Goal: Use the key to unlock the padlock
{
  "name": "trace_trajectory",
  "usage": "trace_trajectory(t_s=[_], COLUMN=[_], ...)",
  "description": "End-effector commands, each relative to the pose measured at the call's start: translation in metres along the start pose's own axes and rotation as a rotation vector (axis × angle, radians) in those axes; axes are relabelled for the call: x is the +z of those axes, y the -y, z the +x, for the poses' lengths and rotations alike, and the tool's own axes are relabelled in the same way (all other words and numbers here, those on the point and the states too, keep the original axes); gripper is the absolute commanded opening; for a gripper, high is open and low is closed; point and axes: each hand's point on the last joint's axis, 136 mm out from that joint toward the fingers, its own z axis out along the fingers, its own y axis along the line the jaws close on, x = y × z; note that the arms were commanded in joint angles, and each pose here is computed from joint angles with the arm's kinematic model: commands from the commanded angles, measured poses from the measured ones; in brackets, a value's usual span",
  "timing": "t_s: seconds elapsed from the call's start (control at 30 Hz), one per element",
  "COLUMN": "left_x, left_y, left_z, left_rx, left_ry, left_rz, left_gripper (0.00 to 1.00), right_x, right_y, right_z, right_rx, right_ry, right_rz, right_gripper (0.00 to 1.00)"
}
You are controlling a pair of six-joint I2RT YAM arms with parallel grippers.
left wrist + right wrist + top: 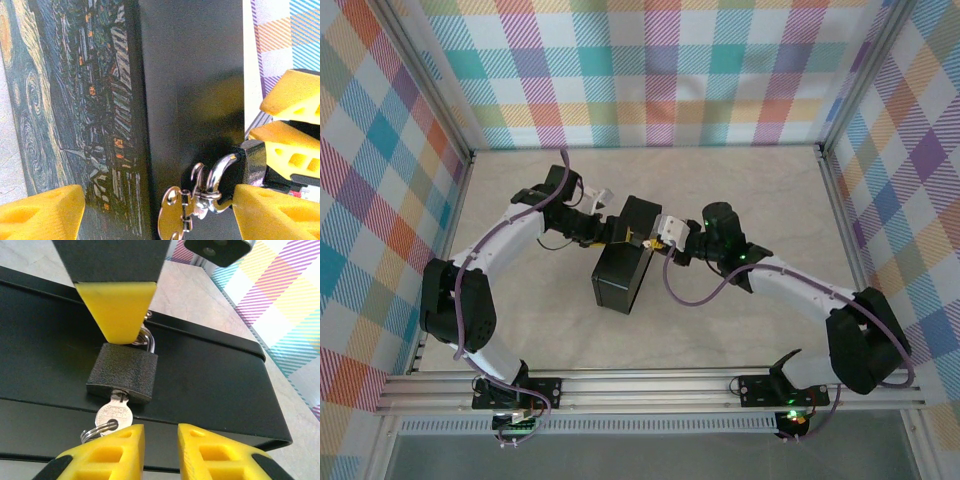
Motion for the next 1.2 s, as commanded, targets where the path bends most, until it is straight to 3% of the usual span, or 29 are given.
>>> trace_trajectory(t_s=[0.0,0.33,1.17], left_x=[-0.009,-0.016,-0.023], left_y=[0.006,0.009,0.015], left_z=[0.0,0.001,-0.002], left_rx=[0.019,0.03,0.037], left_ry=[0.005,0.014,0.023], left_rz=[0.006,-0.005,-0.01], left_gripper=[0.78,0.77,0.76], right_x=[-0.007,-0.013,0.0], right_y=[-0.006,-0.003,-0.012], right_z=[-0.007,-0.007,-0.015], right_rx=[-0.026,0.027,-0.014], right_ry=[0.013,0.024,0.038], right_rz=[-0.007,0.036,-0.03], right_gripper=[0.26,0.27,0.28])
